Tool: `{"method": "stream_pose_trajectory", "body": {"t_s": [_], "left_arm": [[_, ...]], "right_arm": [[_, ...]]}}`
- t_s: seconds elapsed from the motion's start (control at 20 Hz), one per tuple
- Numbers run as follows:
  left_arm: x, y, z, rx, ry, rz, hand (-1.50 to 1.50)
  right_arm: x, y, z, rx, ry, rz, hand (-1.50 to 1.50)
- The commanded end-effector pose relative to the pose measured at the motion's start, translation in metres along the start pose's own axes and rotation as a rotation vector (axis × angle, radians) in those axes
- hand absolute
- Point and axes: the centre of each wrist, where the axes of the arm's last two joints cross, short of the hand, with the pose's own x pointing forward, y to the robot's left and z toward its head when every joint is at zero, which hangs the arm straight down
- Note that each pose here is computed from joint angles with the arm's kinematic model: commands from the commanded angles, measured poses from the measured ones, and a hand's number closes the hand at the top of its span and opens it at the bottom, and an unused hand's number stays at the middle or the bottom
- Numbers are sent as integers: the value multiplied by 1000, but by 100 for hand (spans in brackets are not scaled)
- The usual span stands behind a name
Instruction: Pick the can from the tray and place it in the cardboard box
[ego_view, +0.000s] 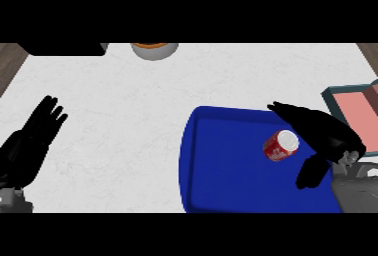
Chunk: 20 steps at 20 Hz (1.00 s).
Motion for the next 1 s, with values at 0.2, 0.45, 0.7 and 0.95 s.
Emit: {"method": "stream_pose_trajectory", "body": {"t_s": [0.2, 0.45, 0.7, 0.95], "left_arm": [[9, -1, 6, 3, 4, -4, 0], [-14, 3, 0, -7, 12, 0, 0], [-11, -19, 2, 6, 8, 3, 0], [-2, -10, 10, 7, 9, 1, 0]], "right_arm": [[-6, 14, -5, 54, 12, 27, -150], [-17, 27, -15, 67, 27, 37, -150], [-6, 50, -15, 69, 34, 28, -150], [-8, 39, -21, 56, 25, 29, -150]]}}
